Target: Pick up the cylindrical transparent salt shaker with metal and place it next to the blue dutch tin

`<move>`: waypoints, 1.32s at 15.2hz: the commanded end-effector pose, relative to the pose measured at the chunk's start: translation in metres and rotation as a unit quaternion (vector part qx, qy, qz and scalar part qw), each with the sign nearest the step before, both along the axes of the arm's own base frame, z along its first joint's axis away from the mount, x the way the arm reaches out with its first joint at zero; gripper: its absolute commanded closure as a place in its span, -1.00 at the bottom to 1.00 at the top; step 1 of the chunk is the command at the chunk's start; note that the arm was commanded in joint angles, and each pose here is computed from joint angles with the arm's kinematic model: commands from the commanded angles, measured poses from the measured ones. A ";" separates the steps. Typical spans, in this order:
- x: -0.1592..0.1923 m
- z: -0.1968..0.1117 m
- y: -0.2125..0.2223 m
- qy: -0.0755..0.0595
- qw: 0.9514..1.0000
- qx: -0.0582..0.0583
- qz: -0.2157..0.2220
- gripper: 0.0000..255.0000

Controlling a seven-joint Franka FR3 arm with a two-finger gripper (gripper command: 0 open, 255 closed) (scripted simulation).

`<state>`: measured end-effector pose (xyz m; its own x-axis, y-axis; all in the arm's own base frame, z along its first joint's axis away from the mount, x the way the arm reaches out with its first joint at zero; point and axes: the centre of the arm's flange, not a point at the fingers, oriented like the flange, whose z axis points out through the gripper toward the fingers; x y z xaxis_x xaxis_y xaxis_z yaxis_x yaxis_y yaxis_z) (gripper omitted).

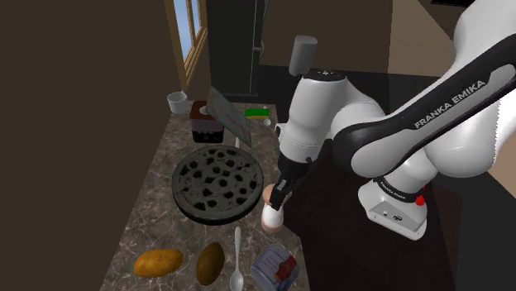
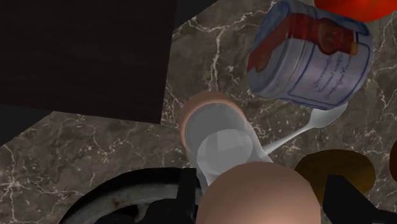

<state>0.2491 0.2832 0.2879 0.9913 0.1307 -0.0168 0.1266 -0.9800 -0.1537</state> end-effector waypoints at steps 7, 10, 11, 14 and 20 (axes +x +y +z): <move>0.000 -0.043 -0.001 0.000 1.000 0.000 0.000 1.00; 0.000 -0.062 -0.001 0.000 1.000 0.000 0.000 1.00; 0.000 -0.062 -0.001 0.000 1.000 0.000 0.000 1.00; 0.000 -0.062 -0.001 0.000 1.000 0.000 0.000 1.00; 0.000 -0.062 -0.001 0.000 1.000 0.000 0.000 -1.00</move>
<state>0.2494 0.2822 0.2254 0.9913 0.1306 -0.0158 0.1266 -0.9799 -0.1540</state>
